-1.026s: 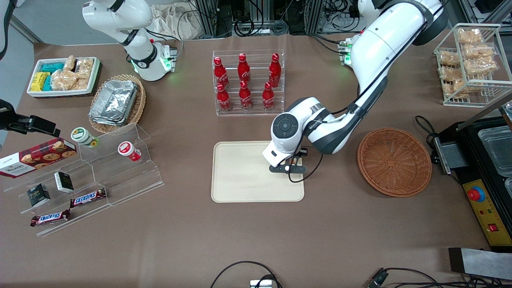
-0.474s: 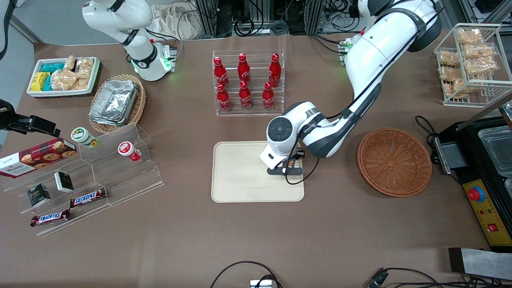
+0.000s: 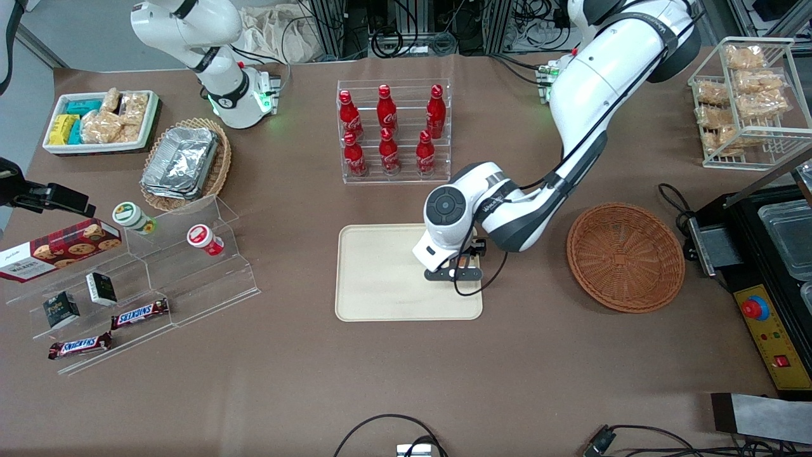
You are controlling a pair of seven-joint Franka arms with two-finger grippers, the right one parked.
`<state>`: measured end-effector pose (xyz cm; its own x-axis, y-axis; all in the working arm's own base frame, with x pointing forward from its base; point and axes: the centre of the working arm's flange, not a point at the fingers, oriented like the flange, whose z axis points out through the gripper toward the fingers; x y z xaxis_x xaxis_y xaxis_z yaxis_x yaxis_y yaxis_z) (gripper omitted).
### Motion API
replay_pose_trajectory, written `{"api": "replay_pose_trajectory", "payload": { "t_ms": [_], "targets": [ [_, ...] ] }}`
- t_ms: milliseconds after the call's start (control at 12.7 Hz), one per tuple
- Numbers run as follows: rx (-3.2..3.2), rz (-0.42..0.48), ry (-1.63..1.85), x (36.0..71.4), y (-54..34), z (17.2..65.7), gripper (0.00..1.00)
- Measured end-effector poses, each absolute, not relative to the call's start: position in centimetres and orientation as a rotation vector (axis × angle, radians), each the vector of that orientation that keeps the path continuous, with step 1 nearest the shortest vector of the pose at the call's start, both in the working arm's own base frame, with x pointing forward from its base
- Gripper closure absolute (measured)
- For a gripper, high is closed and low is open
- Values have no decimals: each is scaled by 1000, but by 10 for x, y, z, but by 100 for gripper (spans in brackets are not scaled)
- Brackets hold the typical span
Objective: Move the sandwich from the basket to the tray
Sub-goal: 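Carry the sandwich over the beige tray and lower it, then open the left gripper to release the sandwich onto the tray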
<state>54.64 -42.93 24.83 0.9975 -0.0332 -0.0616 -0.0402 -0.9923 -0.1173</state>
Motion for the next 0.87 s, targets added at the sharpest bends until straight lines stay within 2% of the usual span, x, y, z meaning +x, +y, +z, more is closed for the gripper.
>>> {"api": "replay_pose_trajectory", "payload": {
  "t_ms": [316,474,632,711,868],
  "targets": [
    [-3003,96,-48,574,-406,273,17],
    [-3008,69,-109,590,-392,298,15],
    [-3035,39,-188,604,-374,331,9],
    [-3048,21,-228,609,-364,350,1],
    [-3032,-2,-295,615,-339,384,0]
  ]
}}
